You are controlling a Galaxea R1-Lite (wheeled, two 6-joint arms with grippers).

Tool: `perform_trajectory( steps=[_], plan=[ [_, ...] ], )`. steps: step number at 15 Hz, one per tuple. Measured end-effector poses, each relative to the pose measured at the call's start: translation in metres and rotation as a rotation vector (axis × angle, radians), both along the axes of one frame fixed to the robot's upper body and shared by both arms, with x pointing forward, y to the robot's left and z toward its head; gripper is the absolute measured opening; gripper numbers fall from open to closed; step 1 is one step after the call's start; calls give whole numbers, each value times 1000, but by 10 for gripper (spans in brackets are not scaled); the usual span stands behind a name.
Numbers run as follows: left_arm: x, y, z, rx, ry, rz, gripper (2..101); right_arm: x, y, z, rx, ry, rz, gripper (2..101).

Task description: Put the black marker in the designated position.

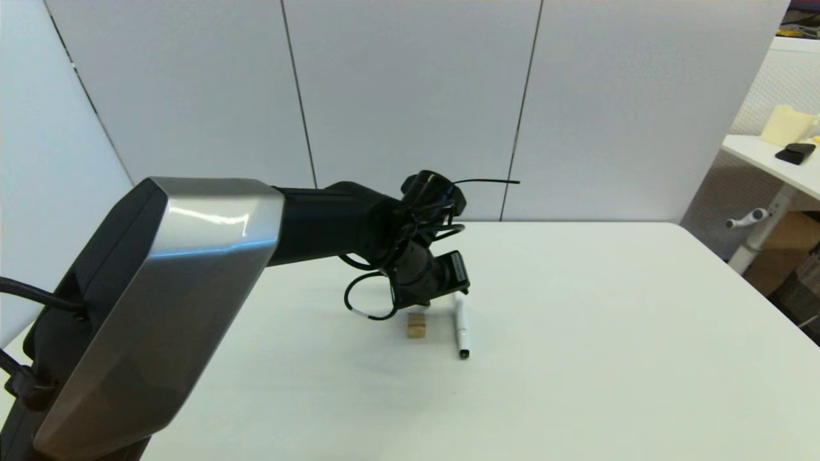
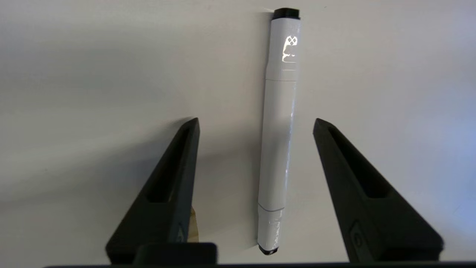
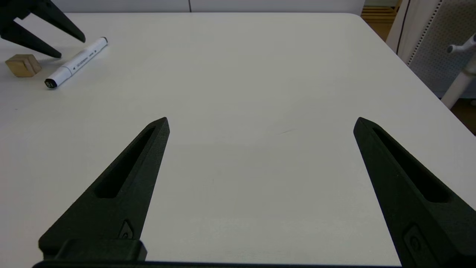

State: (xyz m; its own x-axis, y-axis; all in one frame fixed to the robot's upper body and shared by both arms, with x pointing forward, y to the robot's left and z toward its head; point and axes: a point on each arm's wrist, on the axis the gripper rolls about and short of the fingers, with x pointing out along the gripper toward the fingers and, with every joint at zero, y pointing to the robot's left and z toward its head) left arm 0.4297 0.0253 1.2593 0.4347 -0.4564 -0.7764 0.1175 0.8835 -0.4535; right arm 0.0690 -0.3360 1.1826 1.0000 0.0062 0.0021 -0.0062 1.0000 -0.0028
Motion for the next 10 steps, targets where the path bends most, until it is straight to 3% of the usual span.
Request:
perform_trajectory(
  steps=[5,10],
  plan=[
    [16,32,36,9,-180,-39,799,0,0,0,0,0,-1,979],
    [10,110,85,203,-408,-197,882,0,0,0,0,0,-1,980]
  ],
)
